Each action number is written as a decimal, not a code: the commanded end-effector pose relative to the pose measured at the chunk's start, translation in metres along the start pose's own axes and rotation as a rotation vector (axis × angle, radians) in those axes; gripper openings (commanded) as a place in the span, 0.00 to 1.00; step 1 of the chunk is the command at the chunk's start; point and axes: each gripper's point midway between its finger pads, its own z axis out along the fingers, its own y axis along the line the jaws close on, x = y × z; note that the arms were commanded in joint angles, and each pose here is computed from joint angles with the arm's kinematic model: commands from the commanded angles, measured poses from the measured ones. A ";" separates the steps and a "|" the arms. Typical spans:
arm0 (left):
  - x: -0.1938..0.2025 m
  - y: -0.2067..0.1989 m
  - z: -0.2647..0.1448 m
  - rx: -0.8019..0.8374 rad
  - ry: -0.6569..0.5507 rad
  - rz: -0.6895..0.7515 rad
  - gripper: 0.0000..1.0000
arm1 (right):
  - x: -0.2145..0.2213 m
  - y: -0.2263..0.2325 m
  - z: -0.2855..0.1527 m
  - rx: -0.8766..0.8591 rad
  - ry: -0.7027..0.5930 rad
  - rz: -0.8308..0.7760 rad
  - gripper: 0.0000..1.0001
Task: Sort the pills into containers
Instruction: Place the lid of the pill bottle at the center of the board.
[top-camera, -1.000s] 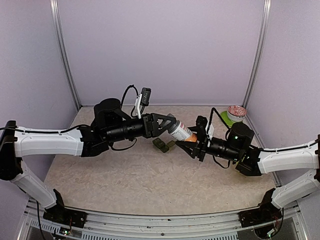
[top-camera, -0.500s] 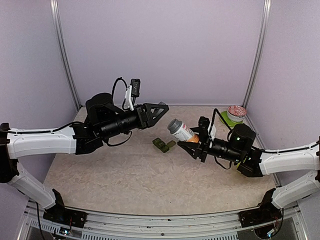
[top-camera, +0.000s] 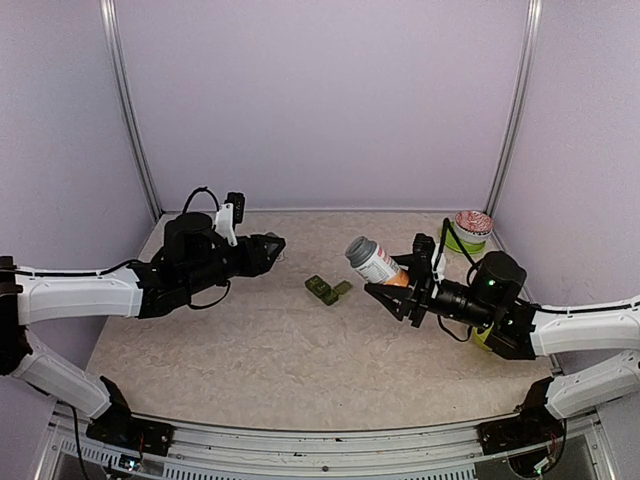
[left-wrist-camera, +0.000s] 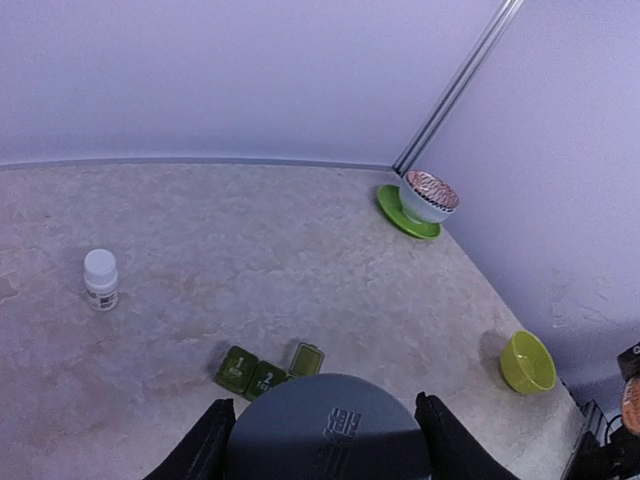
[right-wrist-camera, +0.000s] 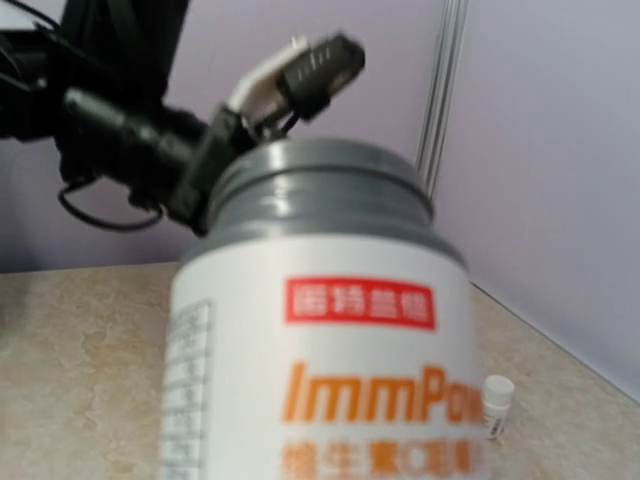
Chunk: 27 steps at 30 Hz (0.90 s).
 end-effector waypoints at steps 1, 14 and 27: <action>0.012 0.038 0.003 -0.137 0.012 0.052 0.54 | -0.016 -0.002 -0.006 0.004 -0.058 0.007 0.02; 0.079 0.124 0.026 -0.360 0.155 0.088 0.54 | -0.014 0.001 -0.010 -0.003 -0.067 0.024 0.02; 0.133 0.168 0.043 -0.520 0.272 0.150 0.54 | -0.010 0.003 -0.010 -0.009 -0.059 0.033 0.03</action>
